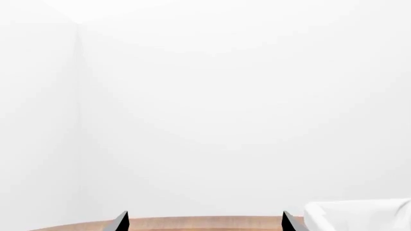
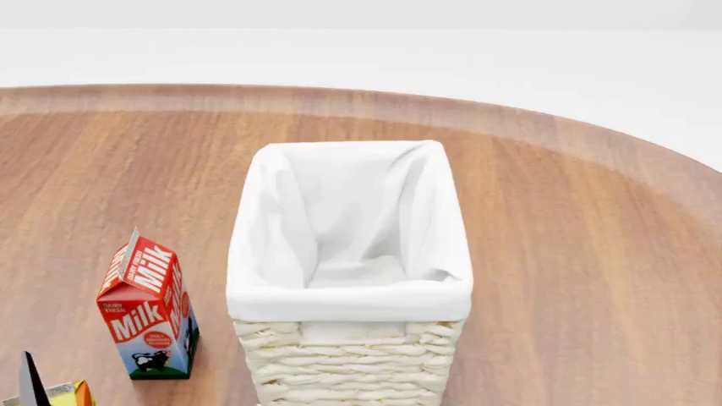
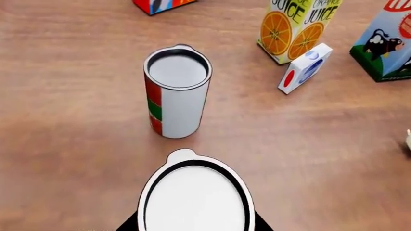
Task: Pick up the alphabet soup, and put it in the basket.
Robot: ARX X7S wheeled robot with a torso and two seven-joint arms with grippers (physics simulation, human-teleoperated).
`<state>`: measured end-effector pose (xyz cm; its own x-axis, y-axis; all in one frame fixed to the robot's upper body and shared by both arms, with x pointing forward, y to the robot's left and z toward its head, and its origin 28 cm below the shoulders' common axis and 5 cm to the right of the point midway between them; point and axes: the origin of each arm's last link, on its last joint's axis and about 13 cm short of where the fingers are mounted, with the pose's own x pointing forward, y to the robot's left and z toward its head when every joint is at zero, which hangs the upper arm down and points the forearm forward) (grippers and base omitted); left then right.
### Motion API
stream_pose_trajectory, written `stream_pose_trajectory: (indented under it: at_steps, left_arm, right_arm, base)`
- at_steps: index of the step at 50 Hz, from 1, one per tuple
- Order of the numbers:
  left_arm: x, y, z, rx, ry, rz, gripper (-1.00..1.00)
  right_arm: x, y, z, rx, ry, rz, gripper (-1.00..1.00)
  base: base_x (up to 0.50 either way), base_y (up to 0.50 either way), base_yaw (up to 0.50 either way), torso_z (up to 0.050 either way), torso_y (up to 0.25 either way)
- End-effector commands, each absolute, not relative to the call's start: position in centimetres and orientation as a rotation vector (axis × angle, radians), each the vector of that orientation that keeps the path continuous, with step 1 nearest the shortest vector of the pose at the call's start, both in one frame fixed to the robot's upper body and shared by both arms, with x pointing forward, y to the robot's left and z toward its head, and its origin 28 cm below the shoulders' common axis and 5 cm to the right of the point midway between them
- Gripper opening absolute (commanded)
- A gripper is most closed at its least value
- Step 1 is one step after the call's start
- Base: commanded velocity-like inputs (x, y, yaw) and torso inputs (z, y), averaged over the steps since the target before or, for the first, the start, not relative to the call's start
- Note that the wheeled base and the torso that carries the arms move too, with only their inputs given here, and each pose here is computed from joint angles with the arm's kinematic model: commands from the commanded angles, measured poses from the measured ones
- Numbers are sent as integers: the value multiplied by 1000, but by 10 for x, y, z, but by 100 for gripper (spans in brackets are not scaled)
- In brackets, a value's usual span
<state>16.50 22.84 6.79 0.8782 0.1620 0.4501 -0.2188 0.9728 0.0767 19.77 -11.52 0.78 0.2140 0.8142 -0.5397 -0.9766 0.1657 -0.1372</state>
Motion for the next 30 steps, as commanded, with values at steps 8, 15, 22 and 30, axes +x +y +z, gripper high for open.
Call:
stream_pose_trajectory:
  at_steps: [8, 15, 22, 30]
  left_arm:
    - [165, 229, 69, 127, -459, 201, 100]
    - [164, 229, 69, 125, -461, 203, 100]
    - [164, 229, 69, 126, -461, 202, 100]
    - [164, 229, 69, 125, -461, 201, 100]
  right_arm:
    - [199, -108, 4, -483, 324, 1289, -100]
    - [199, -110, 14, -415, 243, 1248, -100]
    - [194, -114, 27, -371, 179, 1236, -100]
    - [195, -118, 41, -261, 83, 1198, -100]
  base:
    - [1, 2, 2, 0, 0]
    - [0, 0, 0, 0, 0]
    - [0, 0, 0, 0, 0]
    - [0, 0, 0, 0, 0]
